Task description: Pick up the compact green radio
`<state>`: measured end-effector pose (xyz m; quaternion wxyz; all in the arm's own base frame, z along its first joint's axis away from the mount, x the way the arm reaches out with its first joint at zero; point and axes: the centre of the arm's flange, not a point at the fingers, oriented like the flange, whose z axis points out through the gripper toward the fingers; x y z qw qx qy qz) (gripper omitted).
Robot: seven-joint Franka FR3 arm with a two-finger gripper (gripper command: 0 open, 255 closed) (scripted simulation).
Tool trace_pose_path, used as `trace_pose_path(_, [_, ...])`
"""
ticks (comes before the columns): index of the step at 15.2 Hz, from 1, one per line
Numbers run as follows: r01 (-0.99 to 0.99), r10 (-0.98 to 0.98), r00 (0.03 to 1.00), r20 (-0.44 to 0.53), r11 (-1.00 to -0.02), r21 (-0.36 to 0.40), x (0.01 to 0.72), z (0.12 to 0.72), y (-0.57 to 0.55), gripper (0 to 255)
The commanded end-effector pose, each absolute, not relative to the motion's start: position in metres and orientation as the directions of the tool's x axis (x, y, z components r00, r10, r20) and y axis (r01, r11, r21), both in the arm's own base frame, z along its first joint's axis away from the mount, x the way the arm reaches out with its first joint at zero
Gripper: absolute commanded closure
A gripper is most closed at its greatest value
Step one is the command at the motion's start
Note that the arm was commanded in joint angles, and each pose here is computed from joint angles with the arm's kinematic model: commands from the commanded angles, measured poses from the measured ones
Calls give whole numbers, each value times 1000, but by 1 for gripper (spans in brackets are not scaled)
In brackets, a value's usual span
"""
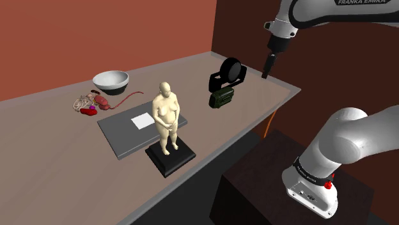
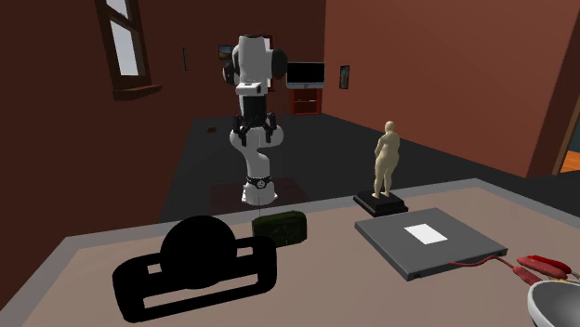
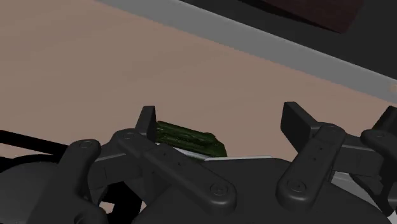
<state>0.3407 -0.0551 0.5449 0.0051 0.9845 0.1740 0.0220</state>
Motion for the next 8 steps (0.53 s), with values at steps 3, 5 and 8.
trace_pose_path(3, [539,540,840,46,-842,33,381,511,-68,0])
trace_pose_path(5, [625,627,778,47,-779,39,400,494,-72,0])
trace_pose_path(8, [741,743,668,48,-670,49,430,470,-75,0])
